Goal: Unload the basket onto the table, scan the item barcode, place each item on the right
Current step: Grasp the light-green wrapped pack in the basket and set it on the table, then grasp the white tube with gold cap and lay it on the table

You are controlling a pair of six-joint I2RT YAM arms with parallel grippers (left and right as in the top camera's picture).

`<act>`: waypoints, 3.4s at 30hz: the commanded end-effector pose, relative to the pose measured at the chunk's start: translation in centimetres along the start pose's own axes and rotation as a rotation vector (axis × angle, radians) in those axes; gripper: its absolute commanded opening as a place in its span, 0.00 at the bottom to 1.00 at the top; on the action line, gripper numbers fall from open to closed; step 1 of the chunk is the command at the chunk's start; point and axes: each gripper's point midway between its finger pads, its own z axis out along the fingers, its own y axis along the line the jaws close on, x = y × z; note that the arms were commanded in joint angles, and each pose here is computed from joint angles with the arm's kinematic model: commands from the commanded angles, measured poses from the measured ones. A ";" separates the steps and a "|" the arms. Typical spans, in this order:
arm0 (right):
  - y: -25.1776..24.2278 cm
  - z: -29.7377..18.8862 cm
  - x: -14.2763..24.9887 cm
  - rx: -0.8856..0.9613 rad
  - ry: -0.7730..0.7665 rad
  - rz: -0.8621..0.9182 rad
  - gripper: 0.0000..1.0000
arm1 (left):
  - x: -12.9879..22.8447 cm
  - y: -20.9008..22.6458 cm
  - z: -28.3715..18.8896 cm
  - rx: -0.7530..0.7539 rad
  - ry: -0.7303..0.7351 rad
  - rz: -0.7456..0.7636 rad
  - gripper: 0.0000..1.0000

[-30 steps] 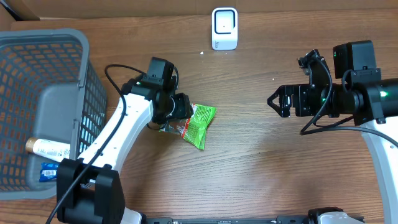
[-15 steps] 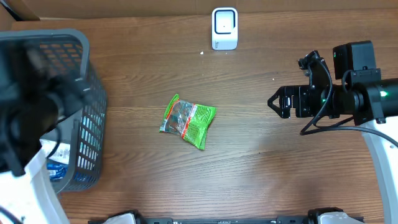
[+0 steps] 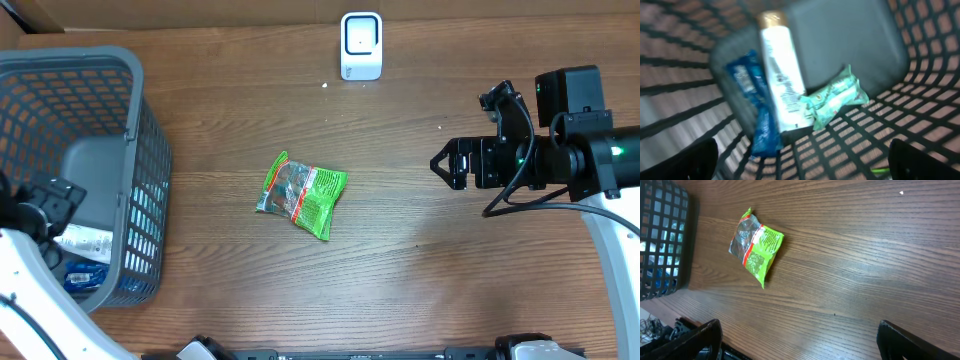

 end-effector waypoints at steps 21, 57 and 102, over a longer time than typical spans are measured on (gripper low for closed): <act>0.5 -0.6 -0.7 -0.002 -0.028 -0.022 0.99 | 6.8 -2.6 20.3 -0.083 0.478 0.282 0.04; -0.6 -0.4 -0.6 0.052 -0.024 0.018 0.90 | 32.0 -28.8 -1.7 0.418 0.502 1.088 0.04; -2.9 -0.3 0.3 0.092 0.006 0.129 0.96 | -0.4 0.3 4.4 -0.193 0.066 -0.034 0.78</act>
